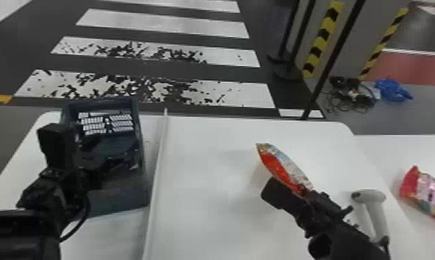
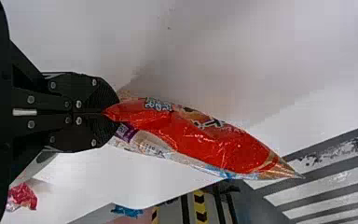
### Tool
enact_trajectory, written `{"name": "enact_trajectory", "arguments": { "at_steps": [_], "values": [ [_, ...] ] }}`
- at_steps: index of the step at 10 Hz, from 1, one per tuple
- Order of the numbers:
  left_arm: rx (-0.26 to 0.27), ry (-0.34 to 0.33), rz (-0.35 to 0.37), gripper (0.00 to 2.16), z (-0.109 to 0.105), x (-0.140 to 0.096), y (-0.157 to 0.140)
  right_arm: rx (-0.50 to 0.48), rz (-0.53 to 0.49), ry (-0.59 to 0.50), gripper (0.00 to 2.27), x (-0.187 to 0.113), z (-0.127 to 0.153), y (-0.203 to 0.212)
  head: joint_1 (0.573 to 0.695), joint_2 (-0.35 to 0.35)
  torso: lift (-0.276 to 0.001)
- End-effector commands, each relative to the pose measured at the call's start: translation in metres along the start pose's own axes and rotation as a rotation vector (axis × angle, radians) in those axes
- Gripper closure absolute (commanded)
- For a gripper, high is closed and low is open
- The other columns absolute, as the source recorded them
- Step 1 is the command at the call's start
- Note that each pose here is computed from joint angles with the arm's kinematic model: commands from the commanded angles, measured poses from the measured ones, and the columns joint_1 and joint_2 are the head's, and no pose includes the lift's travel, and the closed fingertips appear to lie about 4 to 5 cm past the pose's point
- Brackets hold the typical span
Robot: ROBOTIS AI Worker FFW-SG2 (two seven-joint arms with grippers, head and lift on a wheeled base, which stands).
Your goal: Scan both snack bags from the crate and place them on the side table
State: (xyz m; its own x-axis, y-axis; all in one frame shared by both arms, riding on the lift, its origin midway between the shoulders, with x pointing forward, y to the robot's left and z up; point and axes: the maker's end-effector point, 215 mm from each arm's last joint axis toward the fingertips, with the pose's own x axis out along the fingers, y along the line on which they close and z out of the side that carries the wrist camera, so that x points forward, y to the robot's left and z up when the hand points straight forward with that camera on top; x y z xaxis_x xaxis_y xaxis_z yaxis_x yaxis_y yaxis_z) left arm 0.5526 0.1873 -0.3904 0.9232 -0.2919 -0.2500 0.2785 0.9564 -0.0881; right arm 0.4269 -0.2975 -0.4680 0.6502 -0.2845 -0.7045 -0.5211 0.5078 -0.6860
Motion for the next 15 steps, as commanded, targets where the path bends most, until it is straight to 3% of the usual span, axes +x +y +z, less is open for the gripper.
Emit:
{"name": "enact_trajectory", "arguments": {
  "at_steps": [1, 2, 4, 7, 9, 14, 15],
  "values": [
    [-0.001, 0.0, 0.0, 0.08, 0.0, 0.0, 0.0, 0.123, 0.08, -0.018, 0.66, -0.01, 0.004, 0.014, 0.695, -0.127, -0.098],
    [-0.002, 0.003, 0.0, 0.08, -0.001, 0.0, 0.0, 0.195, 0.117, -0.056, 0.0, -0.019, 0.012, 0.014, 0.695, -0.118, -0.098],
    [0.0, 0.0, 0.0, 0.08, 0.0, 0.0, 0.0, 0.394, 0.23, -0.17, 0.05, -0.035, 0.025, 0.006, 0.695, -0.103, -0.098],
    [0.0, 0.002, 0.0, 0.08, -0.001, 0.0, 0.0, 0.583, 0.331, -0.285, 0.05, -0.049, 0.034, -0.007, 0.695, -0.085, -0.098],
    [-0.001, 0.005, 0.0, 0.08, -0.003, -0.001, 0.0, 0.776, 0.482, -0.375, 0.05, -0.061, 0.043, -0.005, 0.695, -0.081, -0.098],
    [-0.002, 0.009, 0.0, 0.08, -0.006, -0.002, 0.0, 1.04, 0.553, -0.59, 0.12, -0.065, 0.048, -0.057, 0.695, -0.082, -0.098],
    [-0.002, 0.007, 0.0, 0.08, -0.006, -0.002, 0.0, 1.062, 0.548, -0.596, 0.38, -0.059, 0.043, -0.061, 0.695, -0.088, -0.098]
  ]
}}
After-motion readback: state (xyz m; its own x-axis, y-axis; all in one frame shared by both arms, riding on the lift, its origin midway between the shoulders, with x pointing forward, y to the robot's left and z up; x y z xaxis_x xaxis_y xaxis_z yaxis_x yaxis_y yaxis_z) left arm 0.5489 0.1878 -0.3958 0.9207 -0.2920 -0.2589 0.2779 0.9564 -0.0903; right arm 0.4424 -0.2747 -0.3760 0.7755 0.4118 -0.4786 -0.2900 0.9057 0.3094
